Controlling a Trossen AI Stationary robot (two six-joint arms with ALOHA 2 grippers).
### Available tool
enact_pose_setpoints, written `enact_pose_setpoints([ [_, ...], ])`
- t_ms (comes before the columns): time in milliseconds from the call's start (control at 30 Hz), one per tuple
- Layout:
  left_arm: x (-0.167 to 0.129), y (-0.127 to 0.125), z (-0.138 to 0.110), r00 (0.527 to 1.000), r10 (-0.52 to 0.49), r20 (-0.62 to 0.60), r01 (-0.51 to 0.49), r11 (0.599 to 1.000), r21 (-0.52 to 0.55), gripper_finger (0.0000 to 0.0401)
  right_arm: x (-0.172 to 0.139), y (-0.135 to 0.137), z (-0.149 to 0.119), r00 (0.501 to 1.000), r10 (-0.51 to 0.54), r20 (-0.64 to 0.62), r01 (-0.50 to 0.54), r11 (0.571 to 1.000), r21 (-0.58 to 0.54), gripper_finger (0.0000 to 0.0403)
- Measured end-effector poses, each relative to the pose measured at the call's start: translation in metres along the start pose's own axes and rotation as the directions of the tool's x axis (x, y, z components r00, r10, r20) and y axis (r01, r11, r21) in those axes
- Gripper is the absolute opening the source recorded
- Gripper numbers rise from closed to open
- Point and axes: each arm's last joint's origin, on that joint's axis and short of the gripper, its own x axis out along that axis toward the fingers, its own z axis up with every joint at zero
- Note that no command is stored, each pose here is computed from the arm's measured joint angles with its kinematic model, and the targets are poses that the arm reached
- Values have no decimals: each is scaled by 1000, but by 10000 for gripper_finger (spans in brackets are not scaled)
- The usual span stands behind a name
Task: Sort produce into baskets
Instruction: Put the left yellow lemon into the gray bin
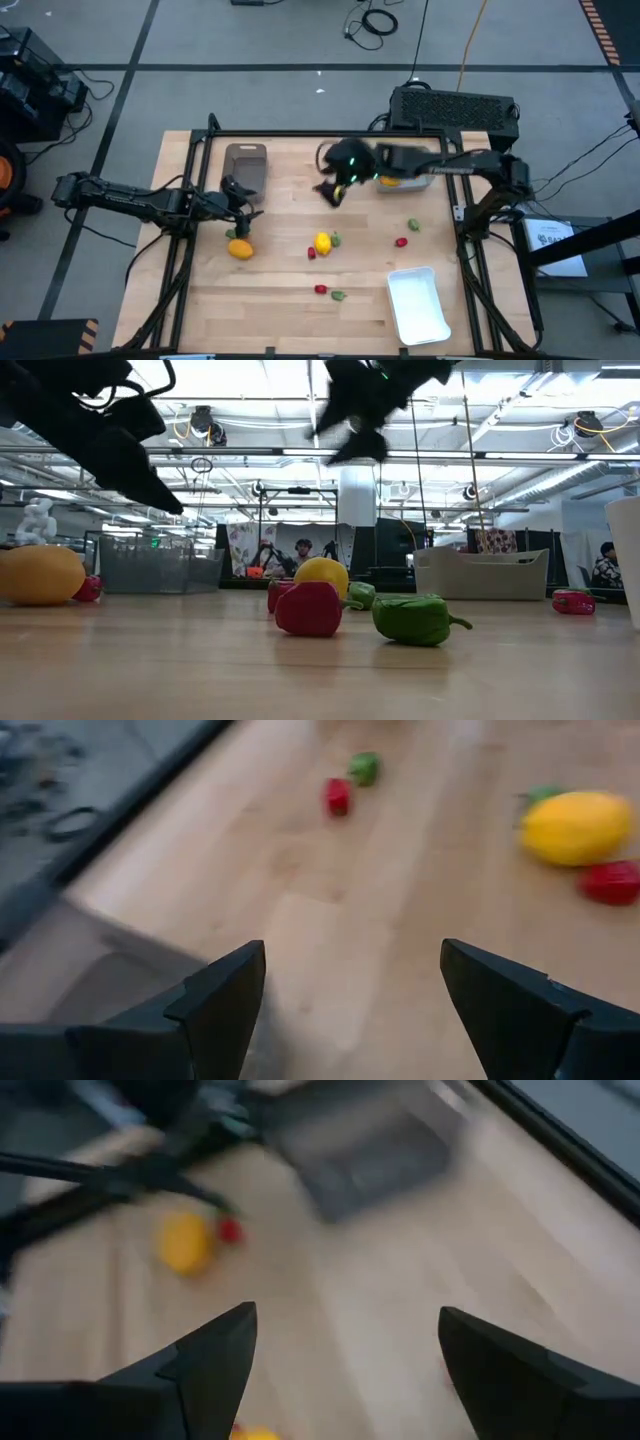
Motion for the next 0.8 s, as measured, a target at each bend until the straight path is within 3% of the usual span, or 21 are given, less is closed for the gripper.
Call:
enact_pose_setpoints([
  [100,-1,3,-2,997,74,-8,-74,997,2,309,26,34,-6,991,54,122,-41,993,-109,302],
  [233,-6,4,2,999,51,14,-50,999,-12,309,73,68,-27,958,148,247,-102,977,-187,302],
  [467,-28,13,16,996,85,12,-84,993,-80,309,135,93,-63,812,314,493,-228,947,-228,302],
  [667,-36,20,15,971,232,52,-221,962,-161,309,175,111,-74,851,297,434,-201,946,-253,302],
  [800,-36,21,15,965,258,53,-245,953,-175,309,203,134,-71,903,172,394,-58,957,-285,302],
])
